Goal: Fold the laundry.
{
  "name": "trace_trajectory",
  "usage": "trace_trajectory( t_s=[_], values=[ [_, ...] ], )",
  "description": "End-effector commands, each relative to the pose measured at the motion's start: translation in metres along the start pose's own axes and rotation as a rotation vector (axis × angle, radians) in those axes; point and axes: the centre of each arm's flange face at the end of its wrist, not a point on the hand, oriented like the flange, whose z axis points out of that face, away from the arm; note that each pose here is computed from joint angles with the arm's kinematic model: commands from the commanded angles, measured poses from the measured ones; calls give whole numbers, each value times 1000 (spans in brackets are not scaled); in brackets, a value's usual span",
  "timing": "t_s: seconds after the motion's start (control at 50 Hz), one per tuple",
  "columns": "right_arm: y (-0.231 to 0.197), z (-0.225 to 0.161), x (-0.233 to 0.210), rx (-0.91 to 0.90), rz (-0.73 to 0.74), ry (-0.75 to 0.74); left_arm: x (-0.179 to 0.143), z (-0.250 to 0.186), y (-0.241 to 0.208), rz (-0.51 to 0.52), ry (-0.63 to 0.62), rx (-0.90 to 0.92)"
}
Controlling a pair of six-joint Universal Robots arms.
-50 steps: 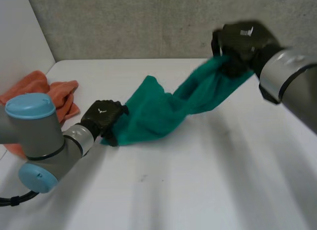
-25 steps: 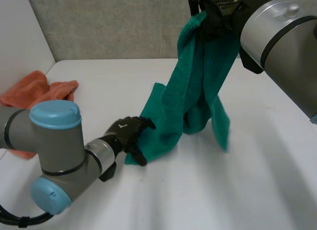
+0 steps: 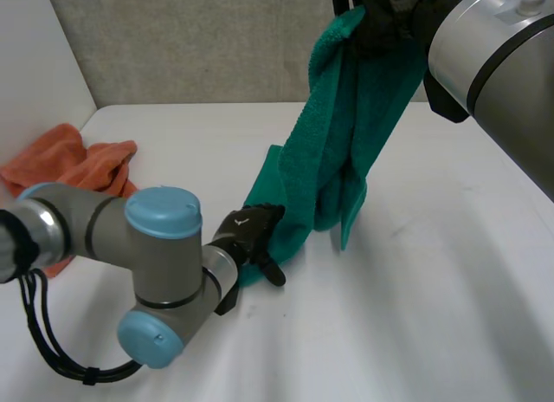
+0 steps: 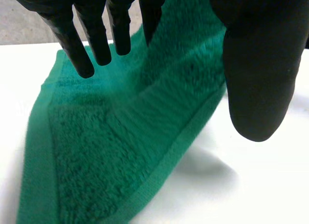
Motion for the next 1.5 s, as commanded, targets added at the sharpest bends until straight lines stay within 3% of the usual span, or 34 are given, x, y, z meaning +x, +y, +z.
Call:
trace_trajectory(
  t_s=[0.02, 0.1, 0.2, 0.26, 0.34, 0.5, 0.58, 0.76, 0.86, 0.92, 1.0, 1.02, 1.1, 1.18, 1.26, 1.32, 1.5],
  values=[
    [-2, -3, 1, -1, 2, 3, -3, 9, 0, 19, -81, 31],
    [3, -3, 1, -19, -7, 7, -11, 7, -19, 38, -155, 82],
    [24, -3, 6, -92, -108, 10, -20, -22, -77, 115, -204, 204],
    [47, -3, 20, -182, -237, 29, -37, -47, -109, 202, -266, 257],
    [72, -6, 40, -299, -396, 44, -43, -87, -142, 392, -327, 283],
    [100, -19, 45, -451, -509, -13, -38, -124, -147, 672, -314, 198],
    [111, -29, 41, -530, -504, -63, -44, -125, -134, 740, -307, 115],
    [176, -28, 31, -735, -510, -193, -60, -75, -87, 787, -261, -75],
    [196, 20, 45, -614, -518, -91, -69, -27, -95, 826, -280, -10],
    [191, 47, 60, -505, -518, 9, -72, 3, -133, 851, -347, 214],
    [150, 88, 87, -241, -483, 228, -66, 12, -193, 873, -448, 573],
    [124, 101, 99, -97, -452, 319, -64, 11, -206, 878, -473, 647],
    [73, 113, 121, 191, -384, 438, -49, -13, -273, 880, -589, 1079],
    [31, 106, 128, 368, -351, 484, -39, -37, -297, 858, -609, 1225],
    [35, 100, 122, 333, -352, 448, -40, -39, -284, 808, -552, 1174],
    [62, 97, 115, 240, -348, 398, -48, -36, -268, 780, -527, 1105],
    [138, 62, 88, -93, -330, 190, -60, -18, -171, 777, -427, 740]
  ],
)
